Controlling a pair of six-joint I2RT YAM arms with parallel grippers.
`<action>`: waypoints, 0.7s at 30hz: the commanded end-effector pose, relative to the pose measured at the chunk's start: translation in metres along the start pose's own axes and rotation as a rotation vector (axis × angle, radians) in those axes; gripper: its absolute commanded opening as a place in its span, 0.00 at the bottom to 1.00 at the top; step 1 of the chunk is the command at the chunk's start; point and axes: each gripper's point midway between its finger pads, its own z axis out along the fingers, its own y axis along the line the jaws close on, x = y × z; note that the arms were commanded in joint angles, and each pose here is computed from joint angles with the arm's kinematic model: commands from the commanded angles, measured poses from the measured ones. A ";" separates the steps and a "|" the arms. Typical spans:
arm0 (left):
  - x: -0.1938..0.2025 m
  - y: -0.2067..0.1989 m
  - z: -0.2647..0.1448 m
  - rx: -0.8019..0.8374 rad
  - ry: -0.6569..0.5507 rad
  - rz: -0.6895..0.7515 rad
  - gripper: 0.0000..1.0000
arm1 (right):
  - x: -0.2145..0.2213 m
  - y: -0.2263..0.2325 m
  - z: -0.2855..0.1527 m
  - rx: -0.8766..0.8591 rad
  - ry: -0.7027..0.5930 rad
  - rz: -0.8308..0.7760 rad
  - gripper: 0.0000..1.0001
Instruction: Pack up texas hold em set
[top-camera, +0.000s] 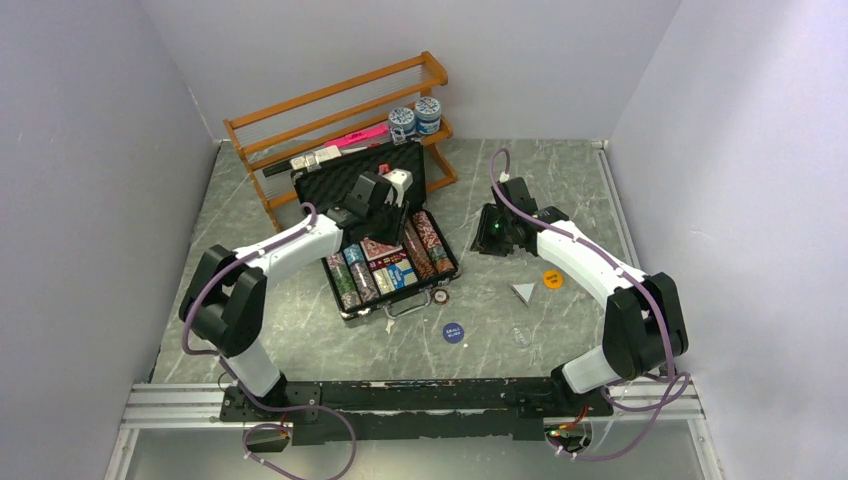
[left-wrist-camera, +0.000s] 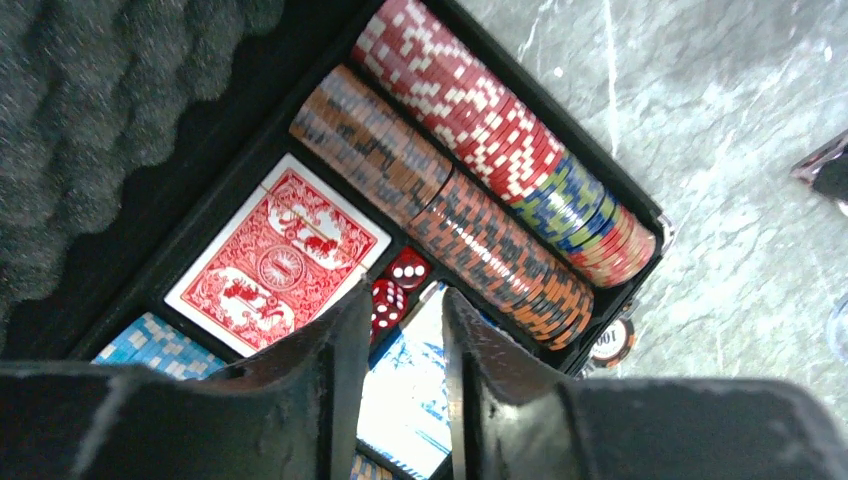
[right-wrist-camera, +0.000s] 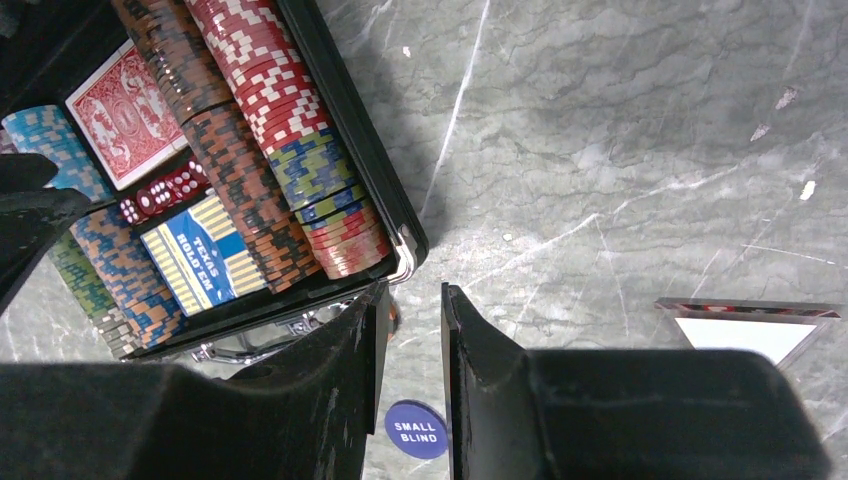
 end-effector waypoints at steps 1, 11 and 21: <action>0.021 0.001 0.009 -0.009 0.051 -0.068 0.33 | -0.010 0.003 -0.002 -0.009 -0.028 0.001 0.30; 0.038 0.000 0.027 0.001 0.128 -0.093 0.15 | -0.006 0.001 -0.001 -0.010 -0.022 0.004 0.30; 0.057 0.002 0.033 0.007 0.177 -0.085 0.14 | -0.003 -0.001 0.001 -0.010 -0.020 0.007 0.30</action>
